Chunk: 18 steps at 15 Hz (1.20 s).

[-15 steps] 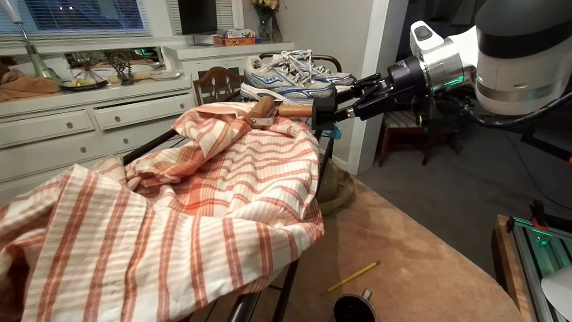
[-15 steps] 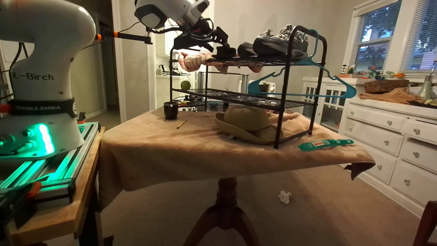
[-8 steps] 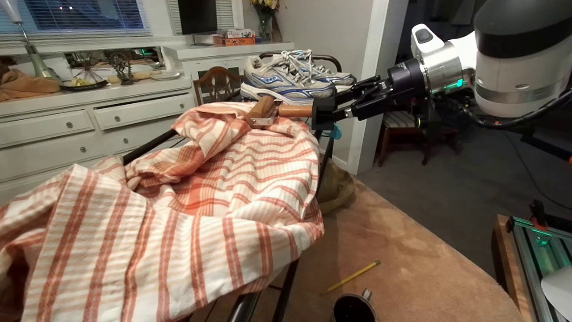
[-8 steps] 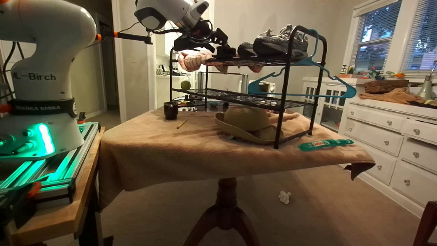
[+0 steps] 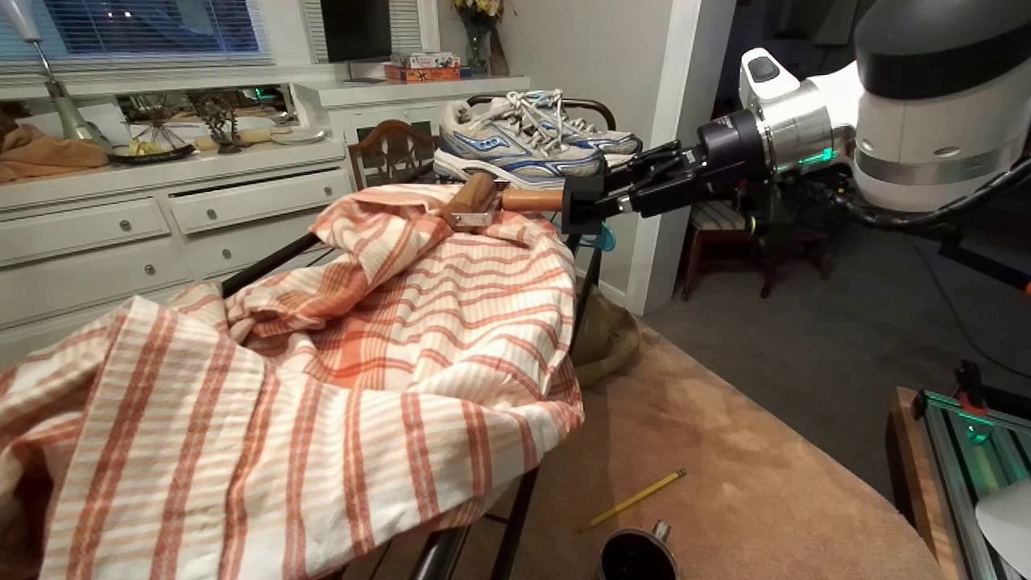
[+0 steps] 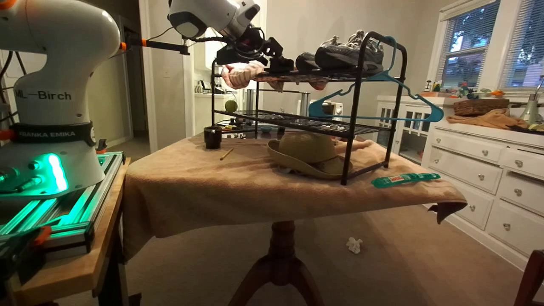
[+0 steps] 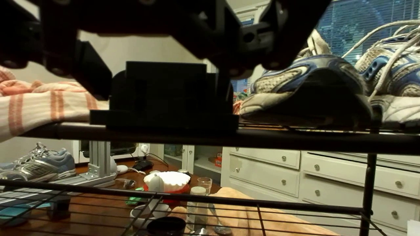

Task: Use the wooden roller to roll over the sneakers.

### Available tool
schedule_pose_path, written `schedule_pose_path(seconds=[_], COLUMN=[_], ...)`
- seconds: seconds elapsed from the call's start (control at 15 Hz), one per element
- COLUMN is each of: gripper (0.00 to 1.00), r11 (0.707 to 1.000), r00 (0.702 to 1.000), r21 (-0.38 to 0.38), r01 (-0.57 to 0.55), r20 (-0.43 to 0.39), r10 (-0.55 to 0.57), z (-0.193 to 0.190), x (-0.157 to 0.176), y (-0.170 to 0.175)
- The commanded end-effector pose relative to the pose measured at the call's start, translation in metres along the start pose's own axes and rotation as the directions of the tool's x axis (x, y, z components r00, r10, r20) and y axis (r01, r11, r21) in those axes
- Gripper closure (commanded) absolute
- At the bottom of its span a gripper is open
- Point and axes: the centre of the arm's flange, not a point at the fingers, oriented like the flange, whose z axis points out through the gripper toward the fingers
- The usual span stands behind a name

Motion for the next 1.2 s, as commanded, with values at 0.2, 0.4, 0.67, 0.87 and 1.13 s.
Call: schedule_pose_path(seconds=[0.2,0.4,0.67,0.87,1.13], gripper=[0.17,0.16,0.19,0.17,0.13], r11=[0.999,0.999,0.999,1.000,1.000], r00=[0.999,0.999,0.999,0.998,0.998], r21=[0.034,0.040,0.037,0.029,0.022], r01=[-0.003,-0.005,-0.001,-0.001,0.004], r20=[-0.031,-0.036,-0.051,-0.061,-0.067], r10=[0.004,0.007,0.003,0.002,-0.003], z=[0.000,0.003,0.005,0.005,0.006], x=[-0.020,-0.022,-0.022,-0.022,-0.021], y=[-0.006,-0.004,0.000,0.004,0.007])
